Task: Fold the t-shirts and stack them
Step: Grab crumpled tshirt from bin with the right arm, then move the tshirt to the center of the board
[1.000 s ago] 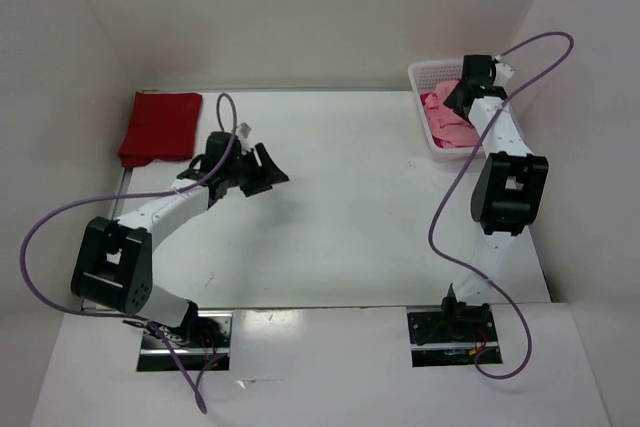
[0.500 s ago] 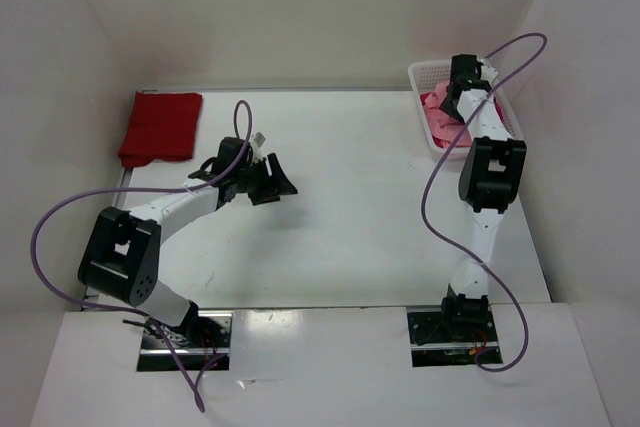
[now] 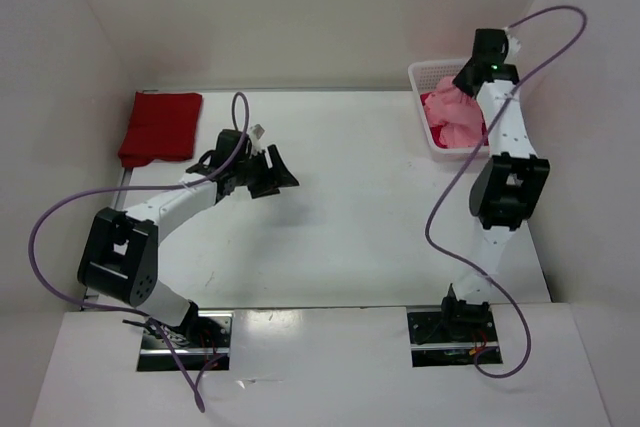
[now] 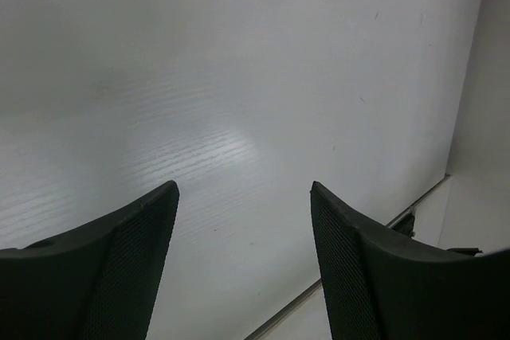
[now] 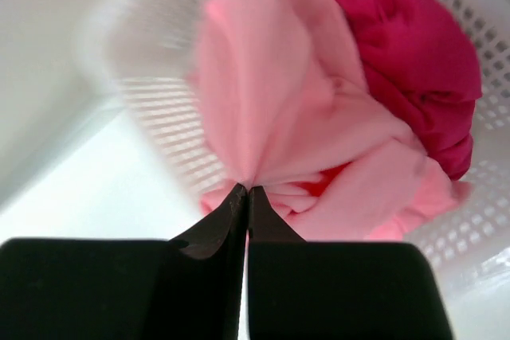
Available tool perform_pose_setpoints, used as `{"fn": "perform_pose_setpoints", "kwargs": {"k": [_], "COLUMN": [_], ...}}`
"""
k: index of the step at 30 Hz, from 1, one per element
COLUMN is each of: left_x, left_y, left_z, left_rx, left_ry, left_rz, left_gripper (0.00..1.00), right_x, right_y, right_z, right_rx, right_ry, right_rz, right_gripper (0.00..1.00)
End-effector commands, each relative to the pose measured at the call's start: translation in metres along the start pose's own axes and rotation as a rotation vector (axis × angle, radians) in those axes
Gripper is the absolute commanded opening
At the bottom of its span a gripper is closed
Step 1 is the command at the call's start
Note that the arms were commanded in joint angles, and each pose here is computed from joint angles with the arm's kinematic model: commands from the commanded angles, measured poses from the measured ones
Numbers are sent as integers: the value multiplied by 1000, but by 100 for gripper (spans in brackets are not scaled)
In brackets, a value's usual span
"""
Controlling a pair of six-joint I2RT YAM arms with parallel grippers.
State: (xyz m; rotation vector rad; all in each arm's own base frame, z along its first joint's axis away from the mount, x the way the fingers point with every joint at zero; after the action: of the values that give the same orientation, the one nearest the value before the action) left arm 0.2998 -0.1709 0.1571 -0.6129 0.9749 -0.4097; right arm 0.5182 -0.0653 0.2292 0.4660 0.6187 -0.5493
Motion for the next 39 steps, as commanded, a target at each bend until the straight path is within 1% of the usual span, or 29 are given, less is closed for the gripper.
{"fn": "perform_pose_setpoints", "kwargs": {"k": [1,2,3,4,6,7,8,9,11,13,14,16,18,19,22,23,25,26,28,29,30,31,32,33,34,35,37,38,39], "left_x": [-17,-20,-23,-25,-32,-34,-37,-45,-50,-60,-65,-77,-83,-87,-96,-98,-99,-101,-102,-101,-102,-102,-95,-96,-96,-91,-85,-81,-71], "left_y": [-19,-21,-15,-15,-6,-2,0,7,18,35,40,56,60,62,67,70,73,72,74,77,75,80,79,78,77,81,72,70,67], "left_z": [31,38,43,49,60,66,72,80,87,94,94,101,102,103,105,106,103,107,103,102,100,95,87,80,74,63,40,30,9], "left_rx": [42,32,8,5,-55,-76,-103,-134,-175,-250,-271,-324,-364,-364,-372,-377,-360,-344,-325,-315,-291,-253,-227,-211,-190,-173,-143,-133,-114], "left_ry": [-95,-112,-127,-139,-172,-193,-208,-235,-263,-298,-309,-352,-365,-382,-417,-424,-420,-436,-436,-436,-438,-437,-407,-385,-379,-342,-272,-247,-176], "left_rz": [-66,-71,-61,-68,-62,-60,-72,-69,-65,-49,-49,-27,-29,-30,-17,-13,22,29,48,65,84,150,175,202,232,259,263,267,273], "left_gripper": [75,75,75,76,76,76,76,76,78,78,78,78,78,79,81,81,81,81,81,81,81,81,81,81,81,81,81,81,81], "right_x": [-164,-190,-231,-255,-317,-346,-371,-407,-444,-484,-493,-516,-516,-507,-428,-368,-308,-263,-207,-165,-142,-119,-100,-95,-90,-90,-92,-93,-102], "right_y": [28,39,45,54,82,94,103,114,118,111,109,103,104,107,129,139,141,138,133,126,118,112,108,101,96,91,81,76,72], "right_z": [93,91,99,100,92,95,89,97,102,113,113,114,115,113,86,58,24,-8,-41,-63,-81,-93,-107,-113,-117,-115,-114,-113,-107], "right_rx": [127,124,138,169,143,178,142,117,115,93,122,92,96,103,92,127,138,148,113,119,119,75,61,61,53,49,46,37,38], "right_ry": [-284,-255,-297,-288,-226,-196,-123,-149,-140,-201,-157,-173,-157,-128,39,155,216,301,333,386,438,427,452,466,461,422,389,362,337], "right_rz": [362,485,601,703,983,1127,1275,1417,1538,1682,1724,1824,1838,1809,1676,1576,1465,1380,1211,1112,994,914,855,797,754,708,637,604,593], "right_gripper": [0,0,0,0,0,0,0,0,0,0,0,0,0,0,0,0,0,0,0,1,3,13,23,31,44,50,59,59,60]}}
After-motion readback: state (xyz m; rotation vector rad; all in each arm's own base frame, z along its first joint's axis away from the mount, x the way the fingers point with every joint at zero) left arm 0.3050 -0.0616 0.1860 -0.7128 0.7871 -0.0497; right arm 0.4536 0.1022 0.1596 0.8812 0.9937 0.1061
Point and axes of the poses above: each gripper's point midway between its finger pads, its own x axis out along the fingers, its own y axis along the line the jaws close on, z = x × y, the point moved 7 cm from there along -x, back along the fingers, and after that the axes turned 2 degrees about x, right-handed, at the moved point
